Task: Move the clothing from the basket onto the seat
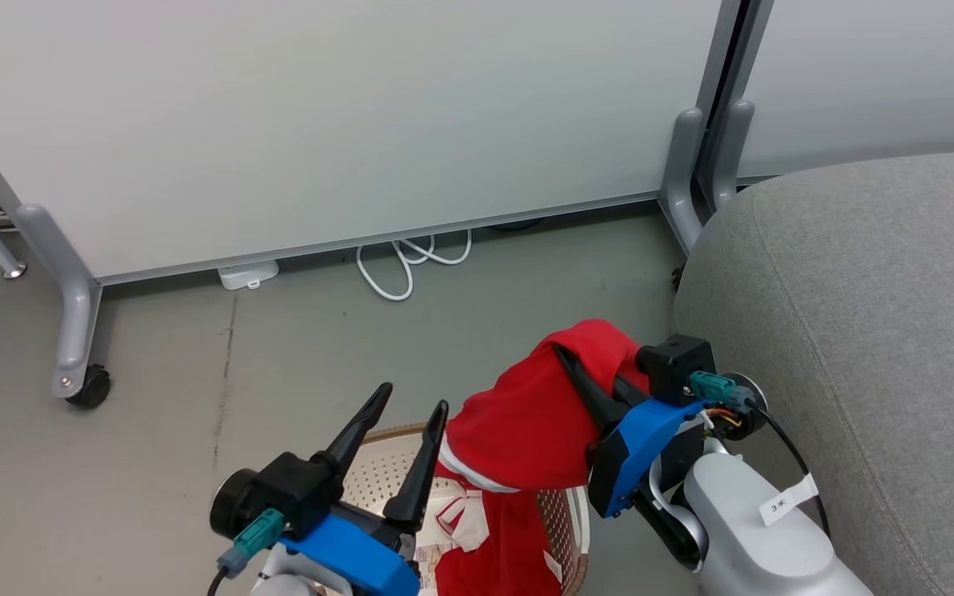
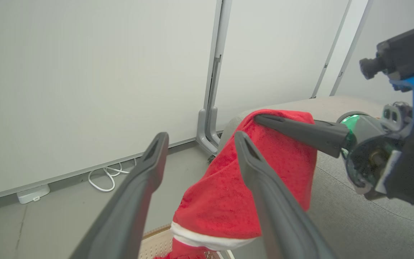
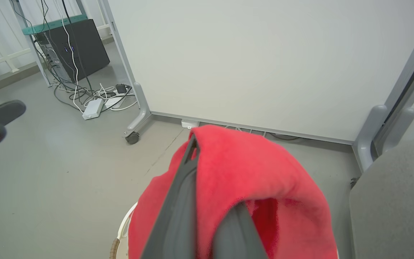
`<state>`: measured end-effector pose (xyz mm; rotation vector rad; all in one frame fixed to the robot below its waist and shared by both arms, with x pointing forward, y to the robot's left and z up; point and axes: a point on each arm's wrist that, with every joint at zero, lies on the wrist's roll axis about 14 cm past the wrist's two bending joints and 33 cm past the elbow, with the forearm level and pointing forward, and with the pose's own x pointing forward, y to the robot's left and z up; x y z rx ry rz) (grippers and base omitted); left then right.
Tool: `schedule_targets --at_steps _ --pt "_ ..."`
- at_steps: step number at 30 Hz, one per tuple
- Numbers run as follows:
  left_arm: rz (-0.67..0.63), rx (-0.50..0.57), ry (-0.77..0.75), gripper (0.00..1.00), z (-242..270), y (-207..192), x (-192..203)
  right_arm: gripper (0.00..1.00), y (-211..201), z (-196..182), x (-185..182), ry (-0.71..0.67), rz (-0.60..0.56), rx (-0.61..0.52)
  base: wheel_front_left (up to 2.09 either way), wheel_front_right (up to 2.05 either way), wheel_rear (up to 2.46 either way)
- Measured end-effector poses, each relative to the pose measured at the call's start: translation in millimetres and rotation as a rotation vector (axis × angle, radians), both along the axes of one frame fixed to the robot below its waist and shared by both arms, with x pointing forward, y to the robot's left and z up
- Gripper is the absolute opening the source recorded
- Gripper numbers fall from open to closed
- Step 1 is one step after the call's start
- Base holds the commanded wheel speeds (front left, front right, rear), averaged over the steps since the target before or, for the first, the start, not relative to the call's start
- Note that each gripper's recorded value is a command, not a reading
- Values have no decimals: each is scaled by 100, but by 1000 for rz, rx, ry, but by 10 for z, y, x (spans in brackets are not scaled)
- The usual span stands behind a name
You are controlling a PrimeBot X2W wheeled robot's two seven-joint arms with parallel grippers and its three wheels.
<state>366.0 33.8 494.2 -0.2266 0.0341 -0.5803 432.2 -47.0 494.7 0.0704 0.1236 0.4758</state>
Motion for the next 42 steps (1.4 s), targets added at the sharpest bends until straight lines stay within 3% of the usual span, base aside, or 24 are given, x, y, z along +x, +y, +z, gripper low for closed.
schedule_targets --at_steps 7,18,28,42 --pt "99 -31 20 100 -47 221 -48 0 -24 2 -14 -1 -8 -4 0 0 0" --pt "74 -33 10 100 -20 141 -95 0 -119 39 -50 -8 -36 -2 0 0 0" --pt "-27 -37 14 100 -30 -177 -56 0 -487 59 -115 -11 -131 -5 0 0 0" --pt "-263 -46 17 100 -34 -930 -85 0 -1321 8 -410 4 -360 -15 0 0 0"
